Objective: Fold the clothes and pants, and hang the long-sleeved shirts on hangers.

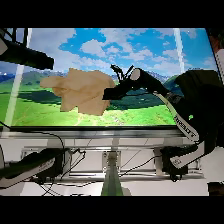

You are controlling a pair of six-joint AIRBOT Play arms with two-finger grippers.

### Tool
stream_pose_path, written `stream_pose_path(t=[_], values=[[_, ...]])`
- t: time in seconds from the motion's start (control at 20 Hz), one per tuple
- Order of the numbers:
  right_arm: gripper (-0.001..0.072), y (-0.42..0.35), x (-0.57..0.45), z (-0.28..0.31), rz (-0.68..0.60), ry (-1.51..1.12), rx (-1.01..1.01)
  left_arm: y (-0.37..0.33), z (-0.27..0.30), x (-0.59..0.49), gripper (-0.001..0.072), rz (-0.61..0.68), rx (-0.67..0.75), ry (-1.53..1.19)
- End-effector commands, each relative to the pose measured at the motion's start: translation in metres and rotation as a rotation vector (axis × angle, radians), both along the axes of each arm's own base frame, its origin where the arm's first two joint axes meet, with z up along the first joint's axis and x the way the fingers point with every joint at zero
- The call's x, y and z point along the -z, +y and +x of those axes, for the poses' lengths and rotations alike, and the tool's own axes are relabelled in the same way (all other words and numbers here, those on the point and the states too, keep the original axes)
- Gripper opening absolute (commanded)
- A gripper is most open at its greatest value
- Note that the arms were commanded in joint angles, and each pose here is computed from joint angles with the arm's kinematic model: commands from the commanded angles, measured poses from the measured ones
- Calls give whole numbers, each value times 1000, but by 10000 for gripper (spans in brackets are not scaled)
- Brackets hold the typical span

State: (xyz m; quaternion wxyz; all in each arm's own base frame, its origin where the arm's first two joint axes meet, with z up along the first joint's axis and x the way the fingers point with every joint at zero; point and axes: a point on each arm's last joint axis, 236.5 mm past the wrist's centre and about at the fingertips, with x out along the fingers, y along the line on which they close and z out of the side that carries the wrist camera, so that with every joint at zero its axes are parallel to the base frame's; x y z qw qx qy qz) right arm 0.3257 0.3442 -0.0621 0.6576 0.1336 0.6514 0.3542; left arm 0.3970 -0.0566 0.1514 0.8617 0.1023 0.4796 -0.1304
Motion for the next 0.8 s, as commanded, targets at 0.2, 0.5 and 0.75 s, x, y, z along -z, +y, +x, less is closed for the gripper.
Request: stream_pose_path(t=[0.2,0.5,0.75], values=[[309,-6,4,1,-34,-21,-24,-1,0,1,13,-3,1,2],[13,-7,-13,32,-24,-161,12,1,4,5,13,-2,-4,8],[13,-51,-107,90,-72,-475,42,33,-15,16,13,-8,-84,64]])
